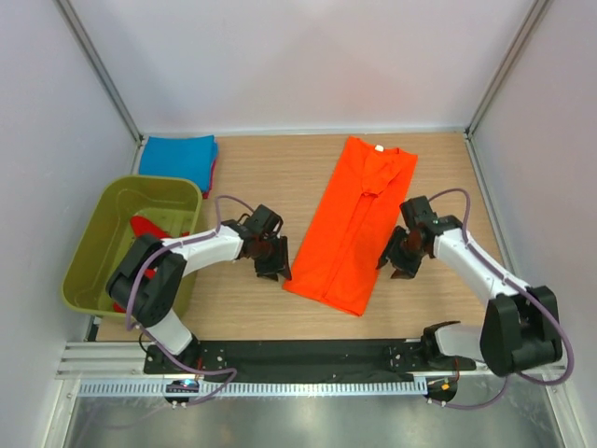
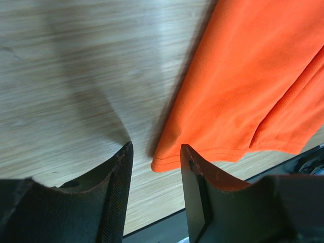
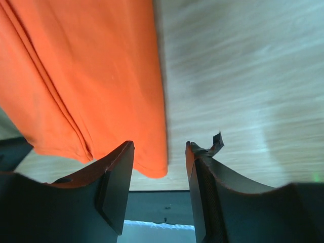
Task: Fold and stack the t-shirts
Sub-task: Fold the tshirt
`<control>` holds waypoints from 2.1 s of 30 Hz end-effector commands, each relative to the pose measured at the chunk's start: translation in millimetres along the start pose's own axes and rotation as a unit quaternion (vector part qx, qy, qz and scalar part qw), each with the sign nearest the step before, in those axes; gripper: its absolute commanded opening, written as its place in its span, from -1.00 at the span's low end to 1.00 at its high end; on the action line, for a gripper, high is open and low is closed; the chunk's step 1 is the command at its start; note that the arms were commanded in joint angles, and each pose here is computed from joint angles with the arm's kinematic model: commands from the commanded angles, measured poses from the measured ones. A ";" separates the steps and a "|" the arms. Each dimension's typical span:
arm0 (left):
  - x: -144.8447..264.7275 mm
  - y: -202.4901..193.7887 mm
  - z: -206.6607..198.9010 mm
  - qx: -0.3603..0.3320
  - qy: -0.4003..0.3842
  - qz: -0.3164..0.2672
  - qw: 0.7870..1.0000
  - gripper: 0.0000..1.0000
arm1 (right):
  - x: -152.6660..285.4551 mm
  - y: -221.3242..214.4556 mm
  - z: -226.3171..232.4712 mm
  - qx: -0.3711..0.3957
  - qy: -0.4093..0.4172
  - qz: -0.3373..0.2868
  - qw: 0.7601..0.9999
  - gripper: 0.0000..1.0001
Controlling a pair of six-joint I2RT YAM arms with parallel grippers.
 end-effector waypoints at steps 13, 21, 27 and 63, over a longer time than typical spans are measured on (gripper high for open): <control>-15.3 -19.9 -16.0 -0.038 0.005 -0.006 0.999 -0.37 | -16.6 -79.0 -13.7 0.059 0.009 0.013 0.998 0.04; -10.5 -30.7 -15.6 -0.045 0.028 -0.009 0.999 -0.37 | -25.5 -93.3 -15.0 0.083 -0.026 0.016 0.996 0.01; -7.3 -33.0 -14.2 -0.046 0.029 -0.006 0.999 -0.31 | -30.7 -96.3 -22.2 0.085 -0.040 -0.001 0.996 -0.07; -17.6 -50.9 -29.4 -0.067 -0.070 0.036 0.995 -0.09 | -22.3 -101.4 -64.5 0.075 -0.068 -0.025 0.995 -0.97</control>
Point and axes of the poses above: each gripper's point midway between its finger pads, its own x axis back along the fingers, its own z axis along the line the jaws close on, y = z × x, the point moved 9 cm from there along x, back along the fingers, and after that the axes turned 11 degrees about -x, right-handed, at the moved point
